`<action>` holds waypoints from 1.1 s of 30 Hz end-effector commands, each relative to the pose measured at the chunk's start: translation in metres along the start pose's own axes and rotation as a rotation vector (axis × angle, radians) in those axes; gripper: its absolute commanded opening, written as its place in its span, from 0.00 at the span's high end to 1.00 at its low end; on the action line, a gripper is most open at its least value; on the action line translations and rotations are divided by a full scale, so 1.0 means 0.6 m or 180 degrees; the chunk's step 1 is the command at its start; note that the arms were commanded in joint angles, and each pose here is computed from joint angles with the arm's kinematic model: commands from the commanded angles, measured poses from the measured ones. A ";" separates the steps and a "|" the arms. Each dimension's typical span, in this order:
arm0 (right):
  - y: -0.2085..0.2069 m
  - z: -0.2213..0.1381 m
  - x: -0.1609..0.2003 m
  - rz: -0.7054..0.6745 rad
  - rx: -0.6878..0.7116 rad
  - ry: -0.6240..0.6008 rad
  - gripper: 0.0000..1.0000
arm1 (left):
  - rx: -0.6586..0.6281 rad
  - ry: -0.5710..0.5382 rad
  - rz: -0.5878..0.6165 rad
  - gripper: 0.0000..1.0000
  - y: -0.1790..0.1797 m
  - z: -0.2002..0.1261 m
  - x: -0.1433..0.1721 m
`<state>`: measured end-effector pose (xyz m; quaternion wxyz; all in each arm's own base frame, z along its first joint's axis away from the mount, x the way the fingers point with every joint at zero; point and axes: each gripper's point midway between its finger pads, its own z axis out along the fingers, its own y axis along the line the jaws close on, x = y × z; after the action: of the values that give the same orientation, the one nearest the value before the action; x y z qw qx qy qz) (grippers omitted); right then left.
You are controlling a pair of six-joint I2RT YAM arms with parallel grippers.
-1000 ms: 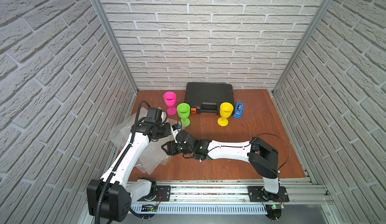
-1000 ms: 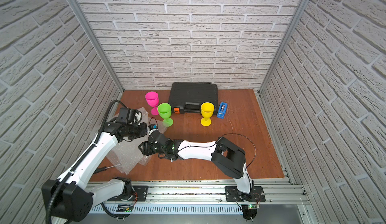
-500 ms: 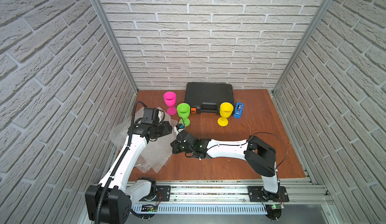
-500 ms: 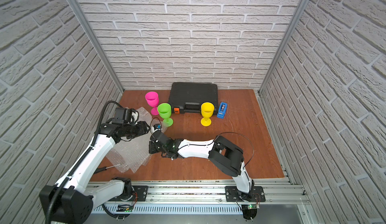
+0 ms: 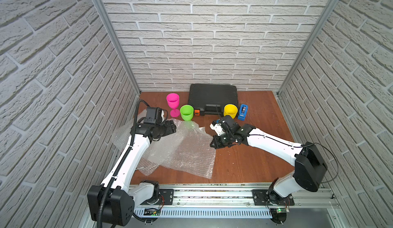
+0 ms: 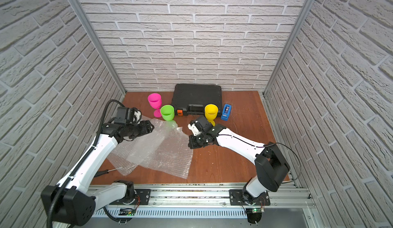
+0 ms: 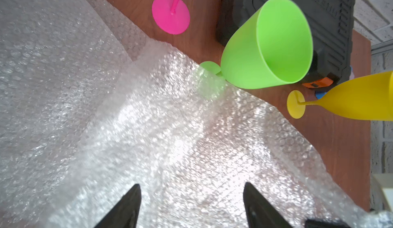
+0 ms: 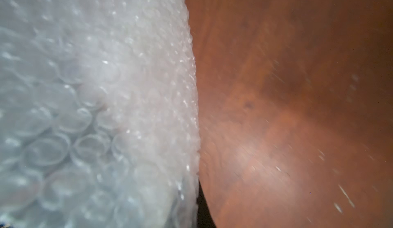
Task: Wrap wine glasses in bubble wrap
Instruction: Adjust the bubble wrap at the center of the board.
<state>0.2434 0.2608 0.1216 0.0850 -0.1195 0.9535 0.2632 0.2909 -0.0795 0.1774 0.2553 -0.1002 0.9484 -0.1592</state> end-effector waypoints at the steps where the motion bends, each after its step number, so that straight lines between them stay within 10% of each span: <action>1: -0.058 -0.047 0.063 -0.0037 0.0283 0.0395 0.97 | 0.0023 0.0059 0.0065 0.27 -0.003 0.021 0.011; 12: -0.248 -0.084 0.048 0.0342 0.1736 0.0413 0.98 | -0.0171 0.0542 -0.0054 0.43 0.014 0.114 0.104; 33: -0.248 -0.052 0.035 0.0363 0.1242 0.0356 0.98 | -0.0672 0.0585 -0.0796 0.52 0.161 0.187 0.111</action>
<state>0.2650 0.1048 0.0675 0.0353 -0.0464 0.9980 0.0247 0.2730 -0.0544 0.0230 0.1241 -0.2172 0.9612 -0.1166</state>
